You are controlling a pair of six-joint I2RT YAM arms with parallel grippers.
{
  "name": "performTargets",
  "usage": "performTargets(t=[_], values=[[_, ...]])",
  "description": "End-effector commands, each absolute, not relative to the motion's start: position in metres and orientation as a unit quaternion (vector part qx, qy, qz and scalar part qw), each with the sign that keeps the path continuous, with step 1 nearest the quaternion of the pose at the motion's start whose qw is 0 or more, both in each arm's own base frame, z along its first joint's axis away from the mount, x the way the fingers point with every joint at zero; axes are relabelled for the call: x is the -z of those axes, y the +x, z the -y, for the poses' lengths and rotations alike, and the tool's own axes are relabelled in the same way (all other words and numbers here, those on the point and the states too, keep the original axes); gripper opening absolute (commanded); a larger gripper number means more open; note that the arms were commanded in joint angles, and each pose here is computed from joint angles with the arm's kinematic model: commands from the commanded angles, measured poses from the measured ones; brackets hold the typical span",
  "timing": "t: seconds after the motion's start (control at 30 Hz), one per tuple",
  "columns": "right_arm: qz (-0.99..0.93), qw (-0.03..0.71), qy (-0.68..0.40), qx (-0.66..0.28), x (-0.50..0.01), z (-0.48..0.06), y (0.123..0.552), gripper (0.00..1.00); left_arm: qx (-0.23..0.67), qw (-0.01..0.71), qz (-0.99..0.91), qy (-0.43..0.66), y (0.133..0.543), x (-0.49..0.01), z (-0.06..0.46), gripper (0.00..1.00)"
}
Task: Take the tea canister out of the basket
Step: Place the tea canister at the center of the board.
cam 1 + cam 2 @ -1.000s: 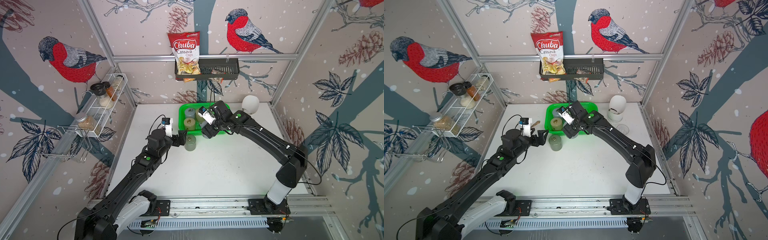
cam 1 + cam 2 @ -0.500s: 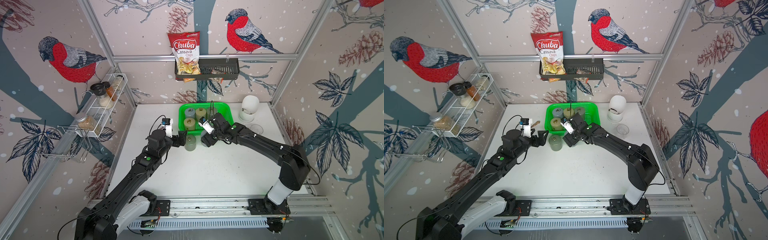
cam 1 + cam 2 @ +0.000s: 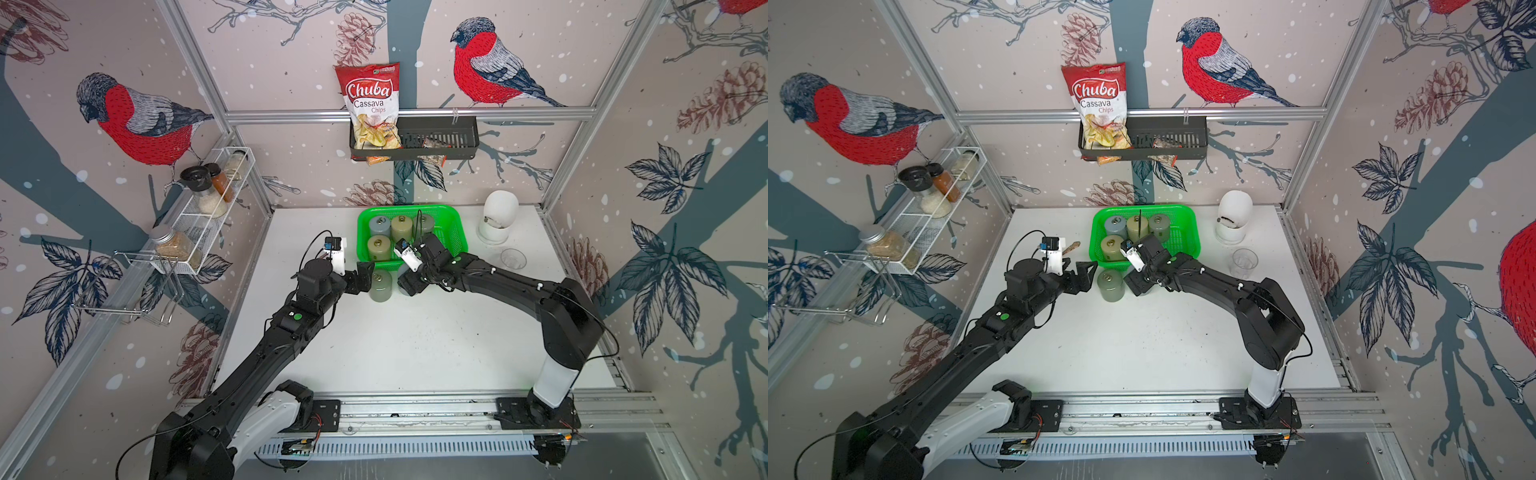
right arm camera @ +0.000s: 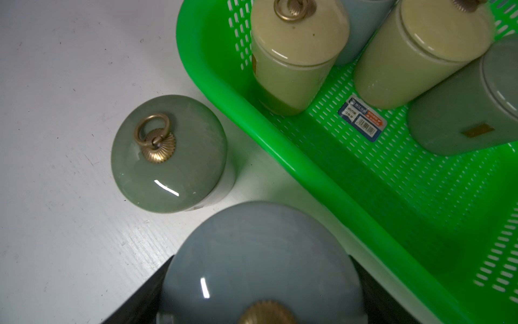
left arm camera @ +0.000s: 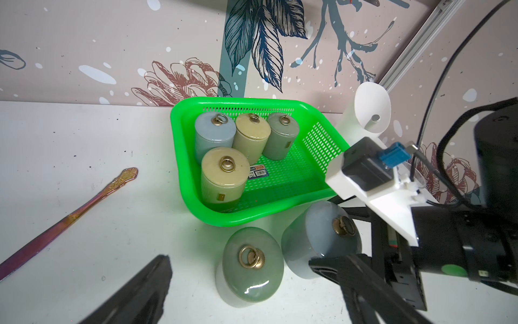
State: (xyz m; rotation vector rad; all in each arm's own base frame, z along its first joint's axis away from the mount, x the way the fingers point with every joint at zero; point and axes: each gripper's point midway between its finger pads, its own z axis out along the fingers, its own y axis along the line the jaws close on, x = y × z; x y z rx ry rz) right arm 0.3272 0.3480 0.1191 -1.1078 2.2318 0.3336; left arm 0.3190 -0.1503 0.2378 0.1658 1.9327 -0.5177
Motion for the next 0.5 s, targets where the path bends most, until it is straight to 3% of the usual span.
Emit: performTargets(t=[0.0, 0.47], values=[[-0.834, 0.339, -0.411, -0.144, -0.126, -0.361, 0.337, 0.0, 0.214, 0.54, -0.811, 0.074, 0.319, -0.237, 0.15, 0.97], [-0.838, 0.331, -0.409, -0.144, -0.105, -0.364, 0.34, 0.0, 0.212, 0.538, -0.812, 0.077, 0.321, -0.237, 0.151, 0.97]])
